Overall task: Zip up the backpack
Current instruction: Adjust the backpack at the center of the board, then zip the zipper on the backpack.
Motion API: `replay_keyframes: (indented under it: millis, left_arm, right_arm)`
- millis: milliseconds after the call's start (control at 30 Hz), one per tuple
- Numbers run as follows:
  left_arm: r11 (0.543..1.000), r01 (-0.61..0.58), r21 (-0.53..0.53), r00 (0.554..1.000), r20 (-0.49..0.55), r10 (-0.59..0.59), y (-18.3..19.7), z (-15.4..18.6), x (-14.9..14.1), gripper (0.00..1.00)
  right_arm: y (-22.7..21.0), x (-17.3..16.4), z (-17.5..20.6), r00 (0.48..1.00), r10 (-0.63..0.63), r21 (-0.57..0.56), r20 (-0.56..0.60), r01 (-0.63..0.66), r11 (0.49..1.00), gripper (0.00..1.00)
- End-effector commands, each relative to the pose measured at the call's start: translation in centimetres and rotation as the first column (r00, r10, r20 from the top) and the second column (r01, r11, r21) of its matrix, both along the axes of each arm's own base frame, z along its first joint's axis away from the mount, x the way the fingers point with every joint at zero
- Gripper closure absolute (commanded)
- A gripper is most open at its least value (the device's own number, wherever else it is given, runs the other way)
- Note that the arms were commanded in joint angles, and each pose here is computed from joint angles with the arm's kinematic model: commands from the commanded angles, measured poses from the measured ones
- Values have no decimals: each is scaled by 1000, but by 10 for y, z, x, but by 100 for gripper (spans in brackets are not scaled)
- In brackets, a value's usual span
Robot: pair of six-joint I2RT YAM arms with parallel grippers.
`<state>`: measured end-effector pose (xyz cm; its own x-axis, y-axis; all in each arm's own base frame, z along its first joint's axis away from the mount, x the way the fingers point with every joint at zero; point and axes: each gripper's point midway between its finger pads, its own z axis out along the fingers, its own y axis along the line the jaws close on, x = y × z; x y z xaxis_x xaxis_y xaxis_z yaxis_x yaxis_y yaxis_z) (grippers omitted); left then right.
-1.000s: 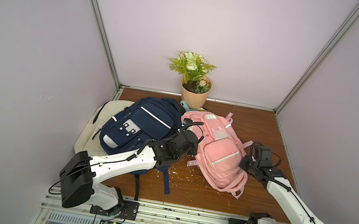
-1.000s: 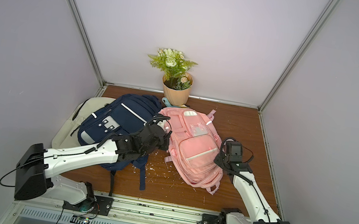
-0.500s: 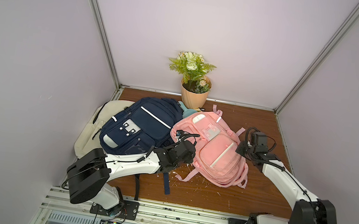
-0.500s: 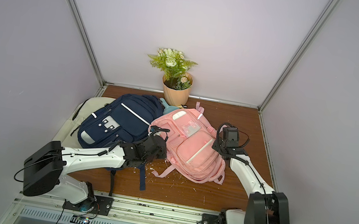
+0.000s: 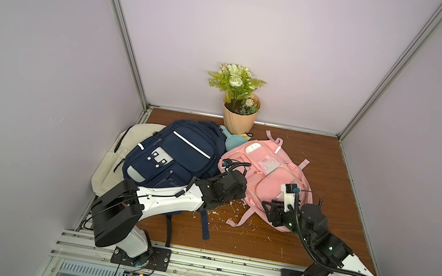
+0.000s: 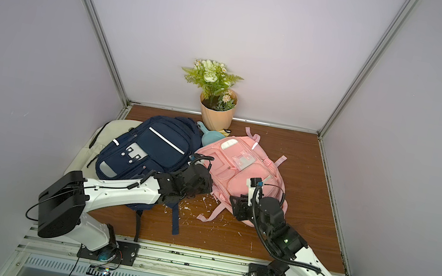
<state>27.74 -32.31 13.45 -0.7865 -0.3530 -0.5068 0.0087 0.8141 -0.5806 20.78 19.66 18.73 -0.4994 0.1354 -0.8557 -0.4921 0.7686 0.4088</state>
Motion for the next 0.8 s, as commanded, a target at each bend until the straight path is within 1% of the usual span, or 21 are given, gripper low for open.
replay_keyframes:
  millis: [0, 100, 200, 300, 433, 533, 633, 767]
  left_arm:
    - [996, 12, -87, 999, 39, -8, -19, 27, 4, 98]
    - [997, 8, -80, 999, 35, -5, -20, 24, 5, 98]
    - [997, 10, -79, 999, 32, -7, -21, 22, 5, 98]
    - [996, 11, -84, 999, 33, -8, -21, 23, 5, 98]
    - [996, 9, -86, 999, 35, -6, -19, 25, 4, 98]
    - [996, 12, -88, 999, 34, -9, -18, 25, 2, 98]
    - [995, 15, -94, 999, 32, -12, -17, 25, 1, 98]
    - [994, 26, -104, 999, 28, -23, -18, 25, -1, 99]
  right_arm:
    - [7, -11, 32, 994, 15, 116, 110, -27, 993, 52]
    - [16, -28, 38, 984, 68, 136, 167, -91, 986, 55]
    - [28, -38, 38, 971, 109, 121, 212, -137, 983, 56]
    - [40, -39, 27, 968, 130, 82, 215, -150, 985, 57]
    - [55, -35, 13, 967, 149, 67, 206, -166, 984, 58]
    - [54, -26, -1, 975, 105, 37, 198, -114, 993, 59]
    - [42, -14, -9, 978, 16, 14, 206, -19, 1000, 59]
    - [43, -11, -11, 971, 15, -21, 237, -11, 1000, 60]
